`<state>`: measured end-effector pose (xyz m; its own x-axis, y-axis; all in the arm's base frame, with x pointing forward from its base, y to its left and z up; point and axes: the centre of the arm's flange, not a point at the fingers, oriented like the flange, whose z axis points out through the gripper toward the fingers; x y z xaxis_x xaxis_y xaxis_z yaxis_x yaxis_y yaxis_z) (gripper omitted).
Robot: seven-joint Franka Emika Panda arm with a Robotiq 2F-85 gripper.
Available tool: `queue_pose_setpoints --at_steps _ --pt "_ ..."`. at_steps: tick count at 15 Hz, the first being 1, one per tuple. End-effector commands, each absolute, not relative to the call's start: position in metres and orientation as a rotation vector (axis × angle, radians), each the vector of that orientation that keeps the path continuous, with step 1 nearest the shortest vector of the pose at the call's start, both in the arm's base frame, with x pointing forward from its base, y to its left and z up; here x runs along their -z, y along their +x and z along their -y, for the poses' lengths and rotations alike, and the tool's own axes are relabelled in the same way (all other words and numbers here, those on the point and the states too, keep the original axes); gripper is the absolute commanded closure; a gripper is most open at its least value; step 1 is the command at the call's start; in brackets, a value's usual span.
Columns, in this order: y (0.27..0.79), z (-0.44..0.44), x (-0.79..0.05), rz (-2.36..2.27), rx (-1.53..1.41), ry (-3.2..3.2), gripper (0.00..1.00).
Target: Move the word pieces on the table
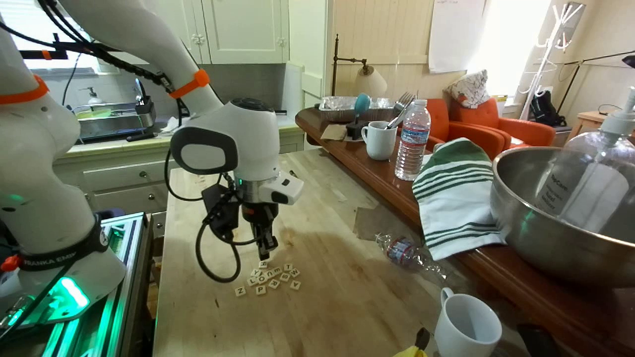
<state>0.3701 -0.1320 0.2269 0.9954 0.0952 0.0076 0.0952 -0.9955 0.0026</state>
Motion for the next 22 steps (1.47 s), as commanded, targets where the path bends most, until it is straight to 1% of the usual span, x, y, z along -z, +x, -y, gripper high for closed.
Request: queue_pose_setpoints --at_steps 1,6,14,22 --pt "0.337 0.127 -0.216 -0.17 -0.028 3.132 1.0" --pt "0.336 0.128 -0.208 -0.184 -0.013 3.129 1.0" --pt "0.343 0.12 -0.196 -0.183 -0.081 3.147 1.0" --pt "0.349 0.095 -0.191 -0.371 -0.071 3.15 1.0"
